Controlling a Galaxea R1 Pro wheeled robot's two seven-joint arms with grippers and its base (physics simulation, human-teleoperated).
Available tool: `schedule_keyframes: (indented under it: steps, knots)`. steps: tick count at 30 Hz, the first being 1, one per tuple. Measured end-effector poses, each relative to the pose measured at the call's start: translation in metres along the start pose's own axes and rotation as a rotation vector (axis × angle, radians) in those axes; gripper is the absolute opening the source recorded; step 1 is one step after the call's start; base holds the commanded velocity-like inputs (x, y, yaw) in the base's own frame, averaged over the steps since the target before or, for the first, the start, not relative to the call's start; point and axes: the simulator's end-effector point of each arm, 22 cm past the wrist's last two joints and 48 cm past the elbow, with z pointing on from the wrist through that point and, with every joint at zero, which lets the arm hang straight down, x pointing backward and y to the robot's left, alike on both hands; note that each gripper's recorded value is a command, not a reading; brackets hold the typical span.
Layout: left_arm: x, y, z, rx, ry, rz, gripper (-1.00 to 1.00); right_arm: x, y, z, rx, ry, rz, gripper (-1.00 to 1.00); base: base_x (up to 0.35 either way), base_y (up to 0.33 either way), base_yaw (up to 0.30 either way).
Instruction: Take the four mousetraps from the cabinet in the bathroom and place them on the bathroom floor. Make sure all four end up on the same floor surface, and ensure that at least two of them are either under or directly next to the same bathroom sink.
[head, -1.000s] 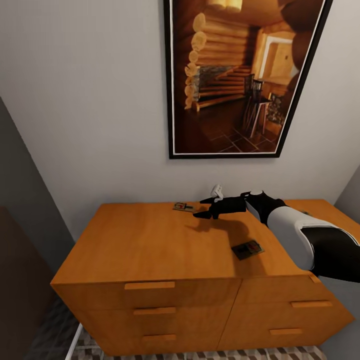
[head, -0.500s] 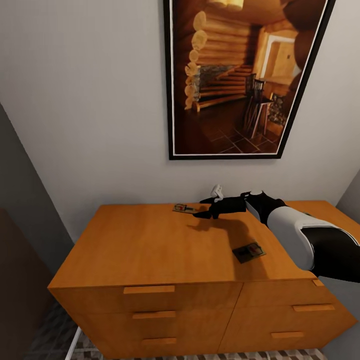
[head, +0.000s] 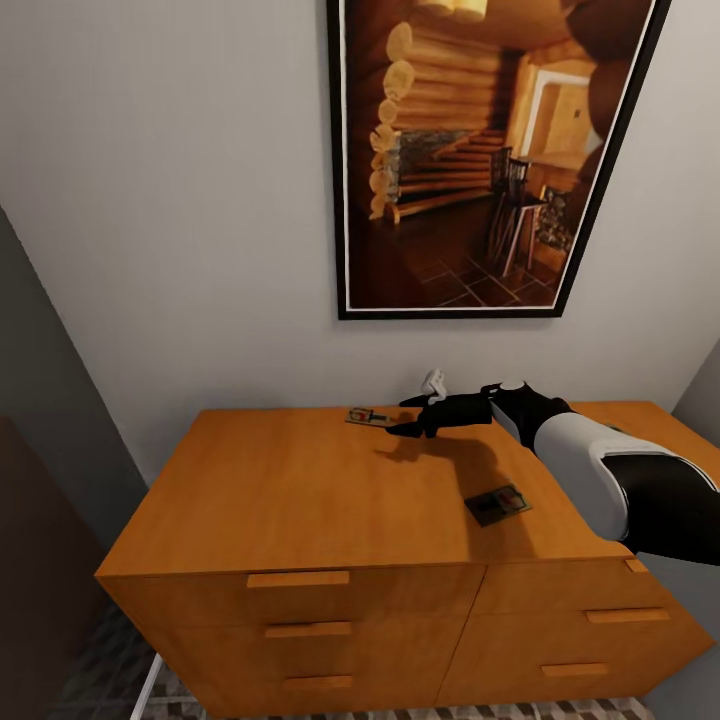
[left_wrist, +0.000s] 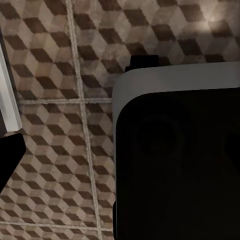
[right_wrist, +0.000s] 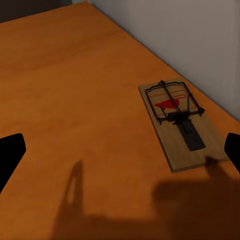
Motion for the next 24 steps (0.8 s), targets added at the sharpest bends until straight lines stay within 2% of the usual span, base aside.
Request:
schedule_keyframes:
  steps: [24]
  knots:
    - [0.0000, 0.0003, 0.0000, -0.001, 0.000, 0.000, 1.00, 0.0033, 0.0007, 0.0009, 0.000, 0.002, 0.005, 1.00, 0.000, 0.000, 0.000]
